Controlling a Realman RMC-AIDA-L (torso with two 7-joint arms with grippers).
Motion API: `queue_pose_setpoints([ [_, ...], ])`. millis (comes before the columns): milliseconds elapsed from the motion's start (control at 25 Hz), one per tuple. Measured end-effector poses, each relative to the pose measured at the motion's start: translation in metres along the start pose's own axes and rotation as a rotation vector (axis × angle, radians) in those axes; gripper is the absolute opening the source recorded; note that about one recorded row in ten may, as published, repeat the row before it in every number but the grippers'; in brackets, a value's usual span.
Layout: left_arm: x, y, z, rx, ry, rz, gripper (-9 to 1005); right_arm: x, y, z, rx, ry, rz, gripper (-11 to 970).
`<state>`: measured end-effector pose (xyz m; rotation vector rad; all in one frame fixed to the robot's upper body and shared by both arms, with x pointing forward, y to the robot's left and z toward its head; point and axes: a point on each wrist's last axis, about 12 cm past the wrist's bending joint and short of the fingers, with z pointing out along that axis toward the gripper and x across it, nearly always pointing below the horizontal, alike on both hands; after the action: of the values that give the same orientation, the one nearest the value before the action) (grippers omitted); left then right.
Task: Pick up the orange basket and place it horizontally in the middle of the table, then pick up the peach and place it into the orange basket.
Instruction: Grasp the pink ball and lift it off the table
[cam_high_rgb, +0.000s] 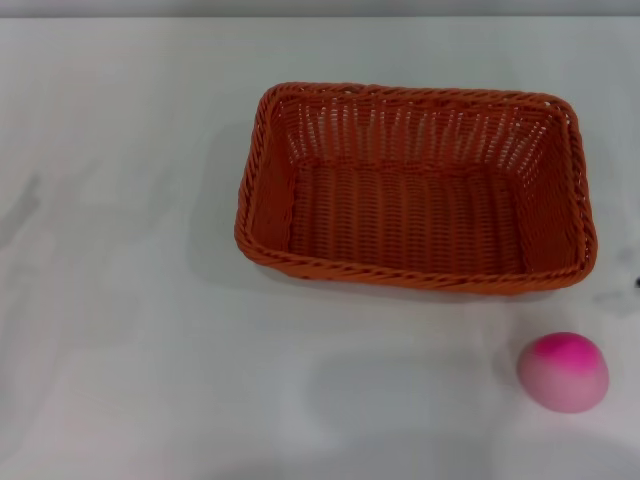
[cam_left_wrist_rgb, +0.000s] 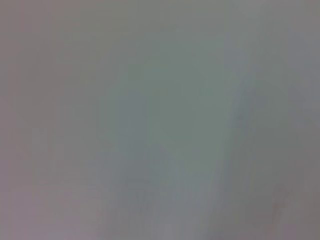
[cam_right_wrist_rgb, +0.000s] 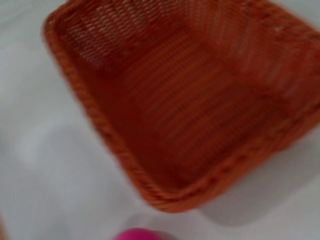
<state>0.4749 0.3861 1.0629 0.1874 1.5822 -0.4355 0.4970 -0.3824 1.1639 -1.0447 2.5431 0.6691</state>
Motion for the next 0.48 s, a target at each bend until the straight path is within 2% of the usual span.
queue_pose_setpoints([
  [320,0.001,0.002,0.000,-0.014,0.006,0.005,878,-0.015,0.020,0.036,-0.117,0.085,-0.025,711],
  [480,0.001,0.002,0.000,-0.015,0.007,0.012,877,-0.016,0.023,0.049,-0.152,0.114,-0.012,707],
])
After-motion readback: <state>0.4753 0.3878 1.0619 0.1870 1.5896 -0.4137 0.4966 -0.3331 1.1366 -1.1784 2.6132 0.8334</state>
